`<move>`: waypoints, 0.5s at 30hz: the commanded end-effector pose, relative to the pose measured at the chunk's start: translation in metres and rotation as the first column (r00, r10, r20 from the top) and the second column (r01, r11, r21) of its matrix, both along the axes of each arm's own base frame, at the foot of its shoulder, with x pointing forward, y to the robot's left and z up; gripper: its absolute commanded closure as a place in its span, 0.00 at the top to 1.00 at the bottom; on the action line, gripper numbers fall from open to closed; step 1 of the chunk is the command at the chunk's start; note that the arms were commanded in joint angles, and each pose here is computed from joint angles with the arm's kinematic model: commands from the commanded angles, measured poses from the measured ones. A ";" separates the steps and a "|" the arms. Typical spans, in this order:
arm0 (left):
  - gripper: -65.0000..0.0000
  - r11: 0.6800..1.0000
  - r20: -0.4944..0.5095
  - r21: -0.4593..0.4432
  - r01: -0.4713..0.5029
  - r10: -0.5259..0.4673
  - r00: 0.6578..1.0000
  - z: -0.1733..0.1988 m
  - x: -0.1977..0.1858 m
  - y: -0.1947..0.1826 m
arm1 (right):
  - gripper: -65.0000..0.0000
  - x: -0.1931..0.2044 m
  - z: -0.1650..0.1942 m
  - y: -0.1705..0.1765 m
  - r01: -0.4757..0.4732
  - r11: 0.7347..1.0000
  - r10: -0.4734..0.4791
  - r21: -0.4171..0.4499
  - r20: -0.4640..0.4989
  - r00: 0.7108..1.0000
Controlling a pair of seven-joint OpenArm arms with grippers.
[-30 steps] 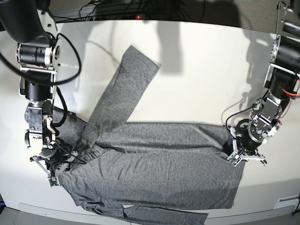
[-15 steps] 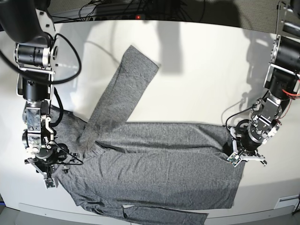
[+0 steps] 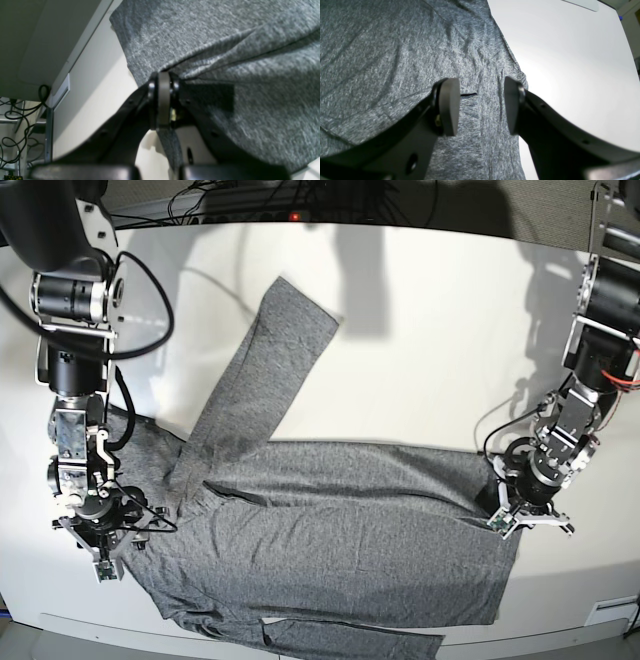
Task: Fold the T-shirt properly
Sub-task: 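Release the left gripper and lift it off the shirt, then move the left gripper to the sleeve cuff and grasp it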
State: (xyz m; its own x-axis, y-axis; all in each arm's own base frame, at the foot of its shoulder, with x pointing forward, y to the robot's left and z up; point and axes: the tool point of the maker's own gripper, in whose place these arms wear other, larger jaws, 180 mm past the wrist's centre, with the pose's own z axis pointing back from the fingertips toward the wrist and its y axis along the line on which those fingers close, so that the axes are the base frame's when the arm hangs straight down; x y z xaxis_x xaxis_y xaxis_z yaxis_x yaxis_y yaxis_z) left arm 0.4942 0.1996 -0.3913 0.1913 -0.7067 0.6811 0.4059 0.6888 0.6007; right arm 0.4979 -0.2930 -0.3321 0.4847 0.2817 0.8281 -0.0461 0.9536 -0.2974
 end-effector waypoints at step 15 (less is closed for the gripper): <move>0.41 0.989 0.184 0.055 -0.136 0.124 0.975 0.044 0.024 0.031 | 0.45 0.016 0.033 0.002 0.022 0.990 -0.038 0.143 0.111 0.993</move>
